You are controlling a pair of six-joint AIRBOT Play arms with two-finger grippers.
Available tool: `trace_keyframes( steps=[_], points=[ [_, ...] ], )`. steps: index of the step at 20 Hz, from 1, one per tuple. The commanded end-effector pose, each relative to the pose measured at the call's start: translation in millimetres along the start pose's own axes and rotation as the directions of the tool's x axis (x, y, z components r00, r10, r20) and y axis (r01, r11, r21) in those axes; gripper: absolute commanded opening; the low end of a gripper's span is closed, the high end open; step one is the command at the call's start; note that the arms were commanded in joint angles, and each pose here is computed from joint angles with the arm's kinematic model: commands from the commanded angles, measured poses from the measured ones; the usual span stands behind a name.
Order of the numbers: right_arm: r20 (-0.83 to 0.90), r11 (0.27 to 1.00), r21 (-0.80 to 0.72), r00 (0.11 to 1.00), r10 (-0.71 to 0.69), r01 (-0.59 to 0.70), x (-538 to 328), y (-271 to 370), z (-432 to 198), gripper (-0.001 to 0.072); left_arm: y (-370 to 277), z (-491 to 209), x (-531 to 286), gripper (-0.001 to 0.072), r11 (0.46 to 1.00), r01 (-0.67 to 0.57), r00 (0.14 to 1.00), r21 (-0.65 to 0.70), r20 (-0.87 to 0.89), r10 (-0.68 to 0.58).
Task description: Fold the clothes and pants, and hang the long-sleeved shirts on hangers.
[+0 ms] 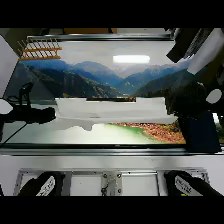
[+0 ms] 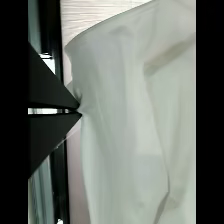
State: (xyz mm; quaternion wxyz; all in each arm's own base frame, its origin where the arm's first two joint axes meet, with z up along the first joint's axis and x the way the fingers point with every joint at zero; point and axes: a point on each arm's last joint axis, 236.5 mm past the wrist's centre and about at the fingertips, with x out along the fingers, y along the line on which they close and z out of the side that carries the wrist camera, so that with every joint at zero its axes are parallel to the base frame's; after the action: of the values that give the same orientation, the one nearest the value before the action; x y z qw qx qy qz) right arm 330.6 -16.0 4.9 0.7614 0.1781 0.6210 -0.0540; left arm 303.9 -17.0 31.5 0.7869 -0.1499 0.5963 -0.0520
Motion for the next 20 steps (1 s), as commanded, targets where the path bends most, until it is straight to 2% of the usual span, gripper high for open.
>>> trace_keyframes(
  steps=[1,6,10,11,12,13,16,18,19,20],
  points=[
    [-0.047,1.000,-0.026,0.999,-0.005,0.004,26.8,13.4,27.0,0.0008,1.7,40.3,30.6,0.0005,0.999,0.011,0.998,0.039,-0.059,-0.008],
    [-0.006,0.999,-0.027,1.000,0.022,-0.023,60.5,32.7,66.5,0.0009,14.9,79.5,73.4,0.0005,1.000,0.013,0.993,0.026,-0.120,-0.010],
    [0.126,0.985,0.042,0.979,0.160,-0.166,67.3,64.2,101.7,0.0024,9.8,111.1,89.2,0.0006,0.999,0.052,0.993,0.012,-0.110,-0.050],
    [0.174,0.977,0.054,0.965,0.195,-0.207,63.6,72.6,113.3,0.0161,4.8,120.6,89.6,0.0147,0.997,0.073,0.993,0.007,-0.094,-0.072],
    [0.214,0.968,0.059,0.950,0.226,-0.243,58.7,80.1,123.1,0.0428,-0.7,130.1,87.8,0.0434,0.996,0.093,0.993,0.000,-0.073,-0.093],
    [0.248,0.961,0.060,0.937,0.247,-0.269,52.3,83.9,132.4,0.0600,-6.6,140.7,82.5,0.0497,0.994,0.111,0.993,-0.008,-0.044,-0.111],
    [0.262,0.966,0.011,0.933,0.246,-0.257,31.6,66.9,138.0,0.0601,-18.8,155.8,56.6,0.0494,0.992,0.121,0.993,0.018,0.012,-0.121],
    [0.169,0.973,-0.046,0.958,0.230,-0.226,30.2,38.0,118.8,0.0602,-29.8,152.0,44.3,0.0470,0.991,0.123,0.992,0.044,0.029,-0.124],
    [0.112,0.975,-0.050,0.968,0.223,-0.219,33.1,19.9,105.5,0.0601,-35.5,144.7,42.0,0.0216,0.991,0.125,0.992,0.053,0.027,-0.126],
    [0.066,0.976,-0.030,0.974,0.217,-0.216,37.6,2.6,93.0,0.0602,-42.3,137.5,42.8,0.0000,0.990,0.127,0.991,0.064,0.030,-0.129]
  ],
)
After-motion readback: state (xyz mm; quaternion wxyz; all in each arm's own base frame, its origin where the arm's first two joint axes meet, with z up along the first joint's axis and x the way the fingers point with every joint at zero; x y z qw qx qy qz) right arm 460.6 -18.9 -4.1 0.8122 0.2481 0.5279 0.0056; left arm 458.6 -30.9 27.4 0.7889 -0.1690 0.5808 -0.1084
